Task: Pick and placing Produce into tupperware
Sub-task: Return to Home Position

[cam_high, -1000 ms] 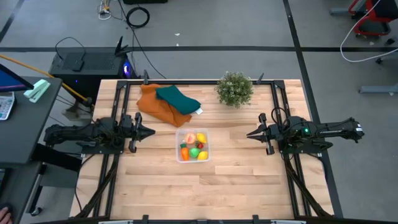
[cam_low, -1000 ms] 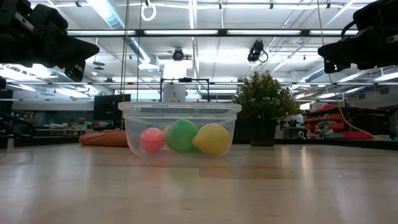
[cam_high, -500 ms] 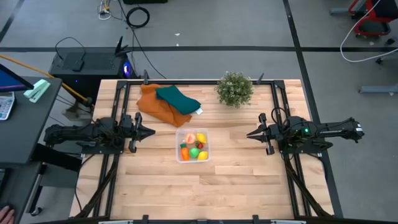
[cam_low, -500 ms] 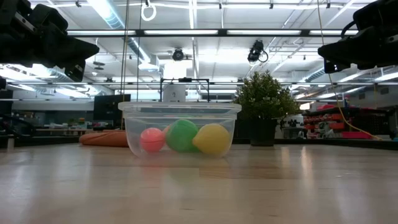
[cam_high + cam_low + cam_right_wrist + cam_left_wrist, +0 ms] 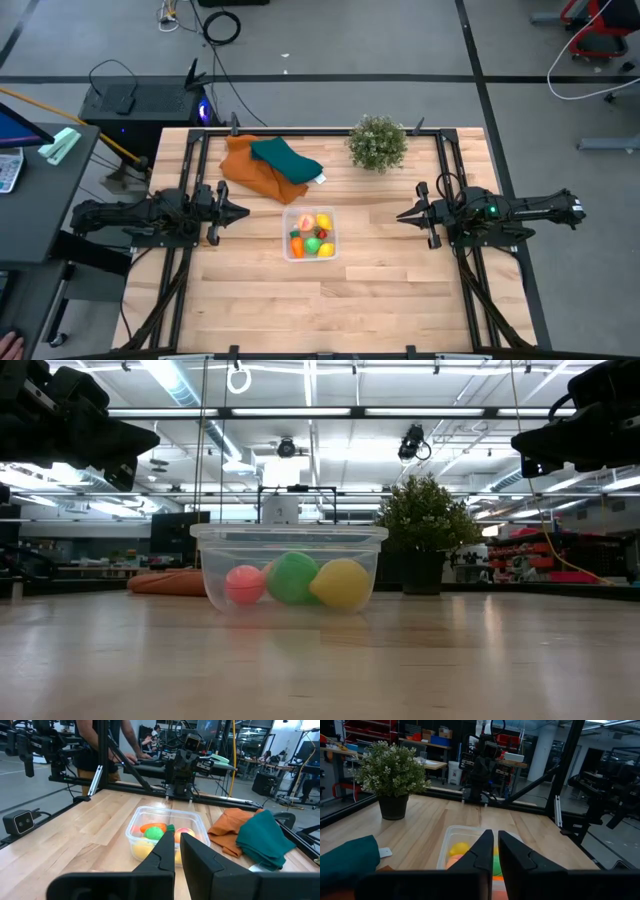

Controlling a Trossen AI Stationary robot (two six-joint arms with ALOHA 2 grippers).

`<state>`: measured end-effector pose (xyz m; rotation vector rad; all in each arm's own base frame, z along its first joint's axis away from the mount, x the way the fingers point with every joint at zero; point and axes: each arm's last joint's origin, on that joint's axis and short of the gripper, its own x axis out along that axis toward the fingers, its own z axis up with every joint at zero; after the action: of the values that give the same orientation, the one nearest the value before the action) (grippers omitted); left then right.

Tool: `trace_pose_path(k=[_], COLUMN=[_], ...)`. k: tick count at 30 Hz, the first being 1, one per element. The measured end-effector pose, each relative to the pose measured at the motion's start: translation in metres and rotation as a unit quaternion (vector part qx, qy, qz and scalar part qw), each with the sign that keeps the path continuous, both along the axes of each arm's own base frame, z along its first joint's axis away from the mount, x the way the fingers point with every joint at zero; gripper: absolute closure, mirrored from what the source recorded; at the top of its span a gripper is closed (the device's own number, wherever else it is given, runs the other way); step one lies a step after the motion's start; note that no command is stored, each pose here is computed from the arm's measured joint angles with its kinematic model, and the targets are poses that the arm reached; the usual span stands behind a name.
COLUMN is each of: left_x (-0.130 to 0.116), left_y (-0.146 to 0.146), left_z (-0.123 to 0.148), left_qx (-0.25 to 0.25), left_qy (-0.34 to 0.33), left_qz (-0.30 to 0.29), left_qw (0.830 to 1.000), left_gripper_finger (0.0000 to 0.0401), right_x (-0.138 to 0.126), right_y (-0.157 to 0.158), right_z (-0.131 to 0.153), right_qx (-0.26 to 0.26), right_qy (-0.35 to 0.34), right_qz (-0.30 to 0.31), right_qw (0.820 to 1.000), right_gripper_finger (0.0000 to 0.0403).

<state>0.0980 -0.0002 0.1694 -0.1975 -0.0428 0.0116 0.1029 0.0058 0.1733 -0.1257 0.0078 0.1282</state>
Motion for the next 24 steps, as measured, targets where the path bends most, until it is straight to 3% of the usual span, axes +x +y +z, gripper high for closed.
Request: trace_pose_path(k=[24], left_x=[0.0000], left_y=[0.0000], left_z=[0.0001], left_qx=[0.000], left_qy=[0.000], left_qz=[0.000], left_qw=[1.000], left_gripper_finger=[0.0375], right_x=[0.0000], right_y=[0.0000], right_z=[0.0000], right_qx=[0.000], right_qy=[0.000], right_qz=[0.000], right_qw=[1.000], right_gripper_finger=[0.0403])
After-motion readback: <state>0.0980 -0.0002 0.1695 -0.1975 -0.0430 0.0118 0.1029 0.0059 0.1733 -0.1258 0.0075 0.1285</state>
